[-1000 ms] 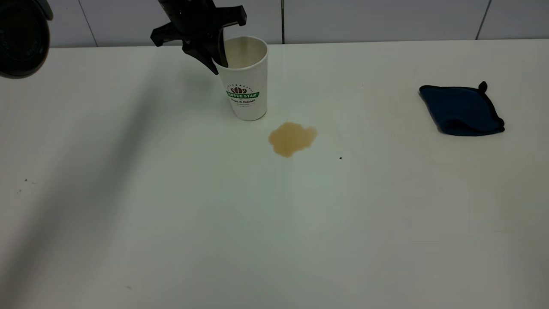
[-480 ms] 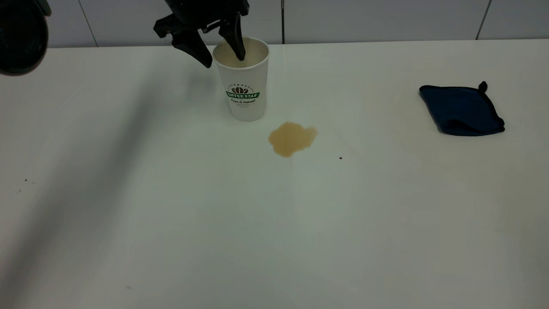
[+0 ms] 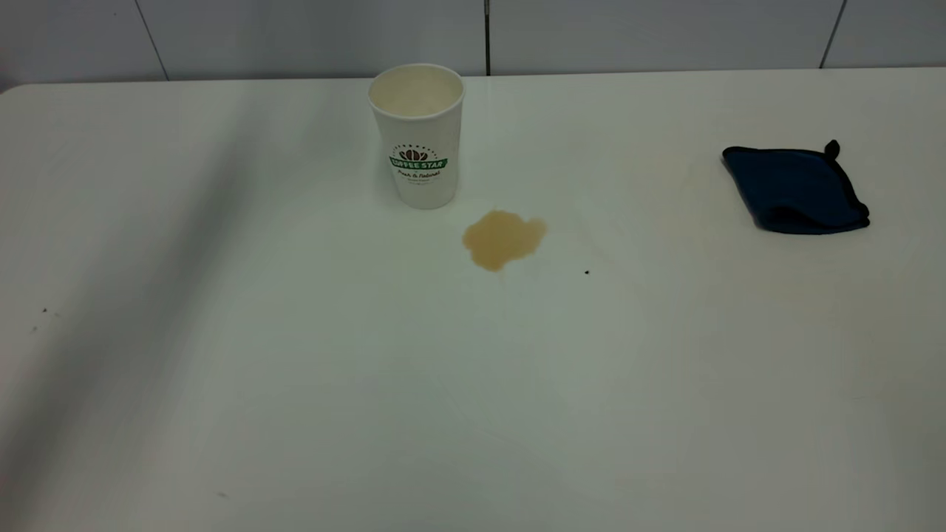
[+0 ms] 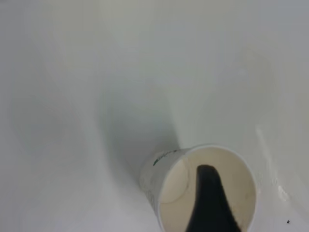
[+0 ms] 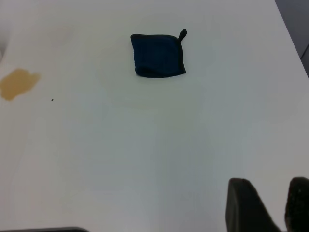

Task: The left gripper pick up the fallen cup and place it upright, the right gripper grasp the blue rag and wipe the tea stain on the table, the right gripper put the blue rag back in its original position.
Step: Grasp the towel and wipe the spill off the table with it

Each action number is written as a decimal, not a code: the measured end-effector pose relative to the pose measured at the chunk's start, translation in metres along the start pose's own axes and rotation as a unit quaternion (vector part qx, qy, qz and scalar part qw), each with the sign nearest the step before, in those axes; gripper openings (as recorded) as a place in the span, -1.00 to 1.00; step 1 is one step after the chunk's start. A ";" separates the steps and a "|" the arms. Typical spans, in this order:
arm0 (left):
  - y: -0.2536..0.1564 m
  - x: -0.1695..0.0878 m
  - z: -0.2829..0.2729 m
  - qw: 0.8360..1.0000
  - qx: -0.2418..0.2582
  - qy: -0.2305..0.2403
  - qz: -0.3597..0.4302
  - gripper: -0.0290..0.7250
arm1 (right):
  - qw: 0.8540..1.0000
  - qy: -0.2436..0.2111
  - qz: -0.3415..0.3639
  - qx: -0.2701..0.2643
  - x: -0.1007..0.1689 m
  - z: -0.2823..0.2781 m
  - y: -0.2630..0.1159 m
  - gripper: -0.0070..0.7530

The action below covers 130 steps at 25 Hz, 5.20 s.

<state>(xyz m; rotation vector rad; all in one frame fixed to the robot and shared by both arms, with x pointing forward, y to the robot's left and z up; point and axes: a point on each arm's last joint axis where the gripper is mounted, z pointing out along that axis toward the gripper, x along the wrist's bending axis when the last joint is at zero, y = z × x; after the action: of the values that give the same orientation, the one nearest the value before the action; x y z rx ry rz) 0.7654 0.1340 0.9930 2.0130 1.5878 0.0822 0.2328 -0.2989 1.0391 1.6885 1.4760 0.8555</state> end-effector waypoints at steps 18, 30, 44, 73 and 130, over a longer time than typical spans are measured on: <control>-0.004 -0.027 -0.073 0.991 0.015 0.105 0.085 0.24 | 1.000 0.001 0.000 0.000 0.000 0.000 0.000 -0.35; -0.091 -0.030 -0.179 0.977 0.097 0.174 0.078 0.24 | 1.000 0.001 0.000 0.000 0.000 0.000 0.000 -0.35; -0.272 -0.014 -0.250 0.961 0.163 0.217 0.051 0.24 | 1.000 0.001 0.000 0.000 0.000 0.000 0.000 -0.35; -0.474 -0.008 -0.310 0.944 -0.204 0.248 -0.079 0.24 | 1.000 0.001 0.000 0.000 0.000 0.000 0.000 -0.35; -0.480 -0.009 -0.312 0.940 -0.223 0.248 -0.071 0.24 | 0.997 -0.003 -0.011 0.082 0.003 0.066 0.095 0.90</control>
<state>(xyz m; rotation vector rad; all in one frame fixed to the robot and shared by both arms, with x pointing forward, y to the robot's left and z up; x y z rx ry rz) 0.2224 0.3123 1.0339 1.5856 1.8002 0.8756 0.3378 -0.3095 1.0863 1.7892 1.5945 0.7339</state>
